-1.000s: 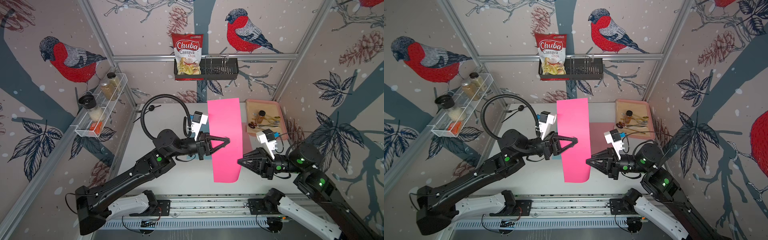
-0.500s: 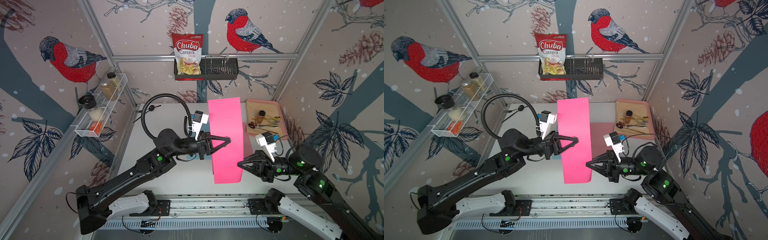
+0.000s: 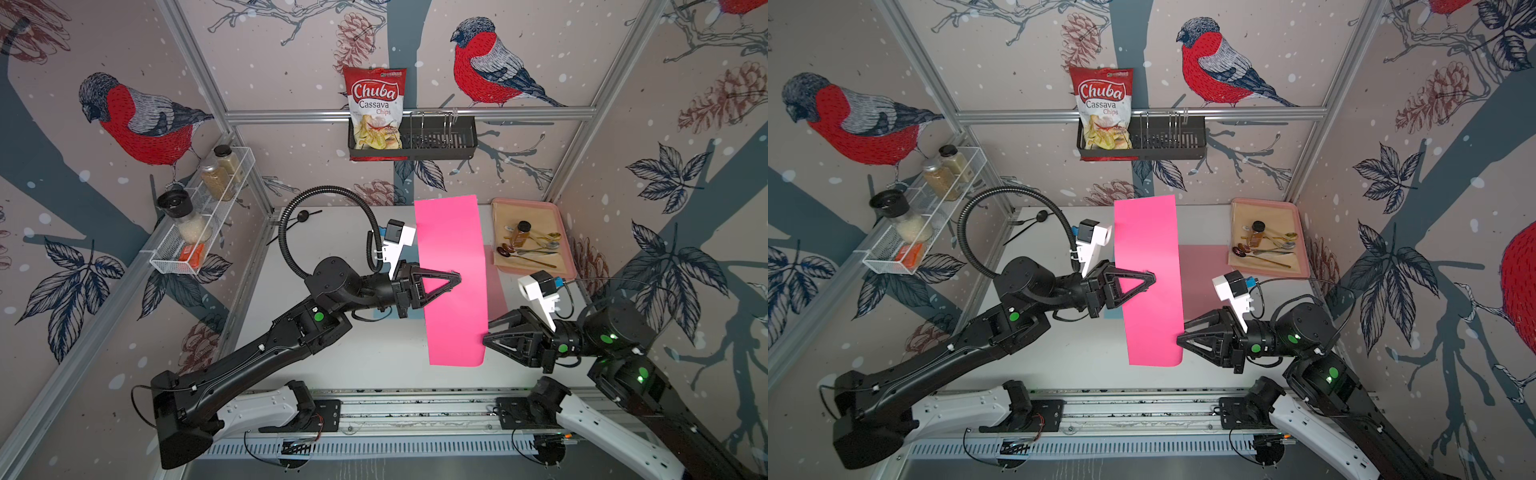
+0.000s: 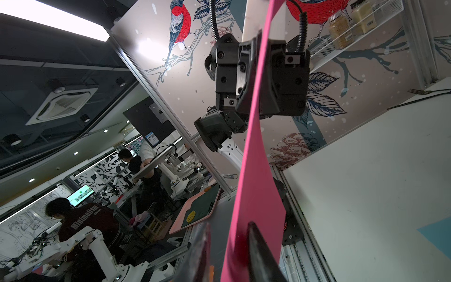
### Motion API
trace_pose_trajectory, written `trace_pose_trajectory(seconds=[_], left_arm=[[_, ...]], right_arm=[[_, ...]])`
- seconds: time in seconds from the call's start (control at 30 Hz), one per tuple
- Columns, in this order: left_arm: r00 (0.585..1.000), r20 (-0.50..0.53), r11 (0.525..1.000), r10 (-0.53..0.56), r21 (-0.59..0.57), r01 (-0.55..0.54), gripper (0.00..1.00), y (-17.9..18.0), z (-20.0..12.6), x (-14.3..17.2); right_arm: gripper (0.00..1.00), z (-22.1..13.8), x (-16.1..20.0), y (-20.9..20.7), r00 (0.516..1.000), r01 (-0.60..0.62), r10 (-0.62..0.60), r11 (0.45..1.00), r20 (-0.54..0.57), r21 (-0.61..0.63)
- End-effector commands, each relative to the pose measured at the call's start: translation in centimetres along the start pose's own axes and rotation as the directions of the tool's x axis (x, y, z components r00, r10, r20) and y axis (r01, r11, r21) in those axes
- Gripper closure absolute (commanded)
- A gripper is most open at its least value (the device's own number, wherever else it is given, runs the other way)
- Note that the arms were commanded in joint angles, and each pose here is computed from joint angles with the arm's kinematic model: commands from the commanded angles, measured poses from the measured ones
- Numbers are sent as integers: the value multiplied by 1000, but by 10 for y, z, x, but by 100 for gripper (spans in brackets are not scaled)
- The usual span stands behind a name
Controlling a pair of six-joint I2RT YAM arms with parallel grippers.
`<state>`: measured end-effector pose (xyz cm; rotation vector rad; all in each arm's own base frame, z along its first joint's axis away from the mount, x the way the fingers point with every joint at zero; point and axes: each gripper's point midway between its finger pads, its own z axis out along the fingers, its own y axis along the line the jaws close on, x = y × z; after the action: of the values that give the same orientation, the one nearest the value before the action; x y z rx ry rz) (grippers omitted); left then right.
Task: Fold the rectangular paper in half along the long edge
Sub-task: Fold the paper.
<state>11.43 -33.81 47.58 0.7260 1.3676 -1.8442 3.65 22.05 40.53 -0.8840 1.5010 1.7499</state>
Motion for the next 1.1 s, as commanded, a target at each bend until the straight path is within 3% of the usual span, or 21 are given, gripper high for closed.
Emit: trace_pose_trajectory(seconds=[0.0, 0.3, 0.43, 0.5, 0.57, 0.83, 0.93, 1.0, 1.07], left_arm=[[999, 41, 999, 33, 40, -35, 100, -13, -1, -12], [998, 42, 999, 35, 38, -37, 100, -13, -1, -12], [999, 43, 999, 33, 39, -35, 100, -12, 0, -12], [998, 44, 998, 35, 42, -37, 100, -13, 0, -12], [998, 46, 998, 34, 42, -36, 100, -13, -1, -12], [998, 44, 999, 33, 41, -34, 100, -12, 0, -12], [998, 48, 999, 37, 38, -38, 100, -13, -1, -13], [998, 49, 999, 38, 36, -40, 100, -13, -1, -13], [998, 48, 999, 38, 37, -40, 100, -13, -1, -13]], right_arm=[[74, 1, -7, 9, 999, 38, -37, 998, 26, -45], [100, -1, -7, 9, 999, 34, -32, 998, 36, -44], [100, -3, -5, 10, 999, 24, -22, 999, 43, -40], [80, -5, -2, 8, 999, 13, -11, 999, 44, -32], [73, -6, 0, 7, 999, 5, -3, 1000, 44, -30], [100, -6, 4, 3, 999, -8, 8, 1000, 34, -16], [100, -6, 6, 1, 999, -16, 16, 1000, 30, -4], [80, -6, 8, -2, 999, -28, 28, 1000, 22, 8], [75, -5, 11, -5, 999, -43, 43, 999, 6, 14]])
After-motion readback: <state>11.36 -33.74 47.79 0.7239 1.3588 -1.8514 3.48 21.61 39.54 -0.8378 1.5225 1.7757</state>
